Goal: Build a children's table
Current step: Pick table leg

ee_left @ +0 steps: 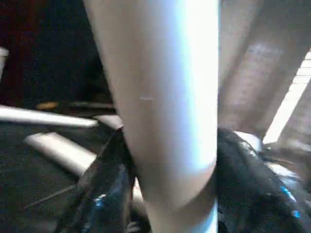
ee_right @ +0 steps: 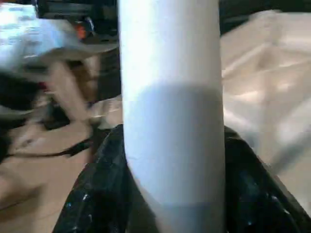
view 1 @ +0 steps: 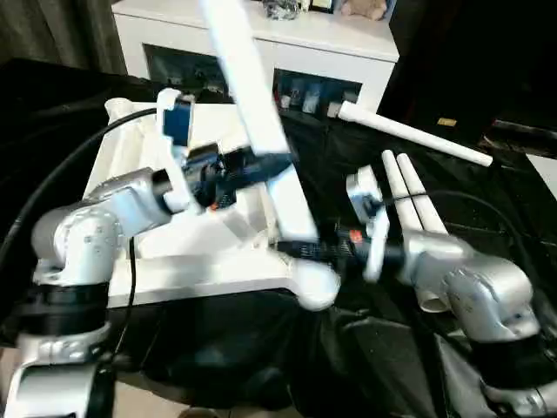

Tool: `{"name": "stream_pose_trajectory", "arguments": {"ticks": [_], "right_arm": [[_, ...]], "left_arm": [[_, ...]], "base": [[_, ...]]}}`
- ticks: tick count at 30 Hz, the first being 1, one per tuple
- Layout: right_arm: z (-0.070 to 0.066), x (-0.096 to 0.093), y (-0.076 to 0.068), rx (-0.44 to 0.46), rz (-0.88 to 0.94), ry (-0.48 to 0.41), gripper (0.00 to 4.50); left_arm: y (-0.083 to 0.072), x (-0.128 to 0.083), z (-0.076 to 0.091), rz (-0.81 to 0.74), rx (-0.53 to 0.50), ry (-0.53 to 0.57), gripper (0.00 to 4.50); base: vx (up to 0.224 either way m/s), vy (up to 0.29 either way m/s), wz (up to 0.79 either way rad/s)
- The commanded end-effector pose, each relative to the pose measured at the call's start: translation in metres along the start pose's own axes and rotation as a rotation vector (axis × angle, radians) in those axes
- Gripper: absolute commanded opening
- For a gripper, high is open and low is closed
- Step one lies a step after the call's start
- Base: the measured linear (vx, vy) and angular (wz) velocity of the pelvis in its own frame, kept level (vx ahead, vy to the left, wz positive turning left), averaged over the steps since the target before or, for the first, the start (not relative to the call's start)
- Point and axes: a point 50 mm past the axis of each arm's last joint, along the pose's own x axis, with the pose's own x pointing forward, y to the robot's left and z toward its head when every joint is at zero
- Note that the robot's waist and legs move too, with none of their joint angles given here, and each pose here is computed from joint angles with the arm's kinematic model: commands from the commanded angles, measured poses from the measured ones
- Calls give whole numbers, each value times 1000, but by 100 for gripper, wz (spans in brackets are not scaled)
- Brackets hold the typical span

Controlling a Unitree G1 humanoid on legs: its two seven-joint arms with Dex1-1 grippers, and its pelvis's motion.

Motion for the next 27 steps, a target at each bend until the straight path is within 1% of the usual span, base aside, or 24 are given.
{"name": "stream_pose_trajectory", "arguments": {"ticks": [1, 2, 4, 5, 7, 8, 9, 10, 11, 12, 13, 14, 15, 16, 19, 20, 21, 22, 24, 25, 26, 27], "right_arm": [[13, -4, -9, -44, -97, -64, 190], [13, -4, -9, -44, -98, -65, 190], [13, -2, -9, -54, -121, -80, 189], [14, 0, -10, -58, -138, -90, 189], [15, 3, -11, -76, -174, -103, 188], [15, 5, -11, -94, -199, -100, 188], [14, 12, -12, -190, -265, -74, 188], [14, 12, -12, -190, -265, -74, 188], [13, 15, -12, -218, -279, -59, 188], [13, 18, -11, -227, -284, -60, 188], [13, 20, -12, -232, -309, -70, 188], [14, 26, -11, -246, -344, -77, 188], [14, 27, -11, -246, -350, -79, 188], [14, 28, -11, -245, -355, -83, 188], [14, 30, -11, -243, -361, -89, 188], [14, 31, -11, -237, -367, -95, 188], [14, 31, -11, -237, -367, -95, 188], [14, 33, -11, -234, -372, -104, 188], [14, 33, -11, -235, -377, -108, 188], [14, 33, -11, -234, -380, -111, 188], [14, 33, -12, -232, -383, -112, 188], [14, 32, -12, -235, -383, -112, 188]], "left_arm": [[-2, 9, 1, 51, 24, 17, 282], [-2, 9, 1, 53, 24, 16, 286], [2, 12, 1, 116, 15, -6, 302], [3, 14, 2, 159, 1, -28, 302], [5, 19, 2, 219, -22, -60, 326], [4, 21, 1, 239, -30, -74, 330], [5, 26, 0, 303, -69, -101, 336], [5, 26, 0, 303, -69, -101, 348], [5, 28, -1, 318, -79, -109, 362], [5, 29, -2, 325, -86, -121, 362], [4, 30, -2, 329, -99, -133, 372], [4, 33, -4, 342, -106, -137, 375], [5, 33, -5, 345, -104, -136, 382], [4, 33, -5, 351, -103, -135, 407], [4, 33, -5, 361, -99, -131, 419], [4, 33, -6, 373, -93, -122, 392], [4, 33, -6, 373, -93, -122, 392], [5, 32, -5, 396, -86, -115, 380], [5, 31, -5, 404, -87, -118, 378], [5, 31, -4, 407, -86, -119, 366], [5, 31, -4, 408, -85, -120, 340], [5, 31, -4, 407, -82, -120, 340]], "base": [[0, 0, 0], [0, 0, 0], [0, 0, 0], [0, 0, 0], [0, 0, 0], [0, 0, 0], [0, 0, 0], [0, 0, 0], [0, 0, 0], [0, 0, 0], [0, 0, 0], [0, 0, 0], [0, 0, 0], [0, 0, 0], [0, 0, 0], [0, 0, 0], [0, 0, 0], [0, 0, 0], [0, 0, 0], [0, 0, 0], [0, 0, 0], [0, 0, 0]]}}
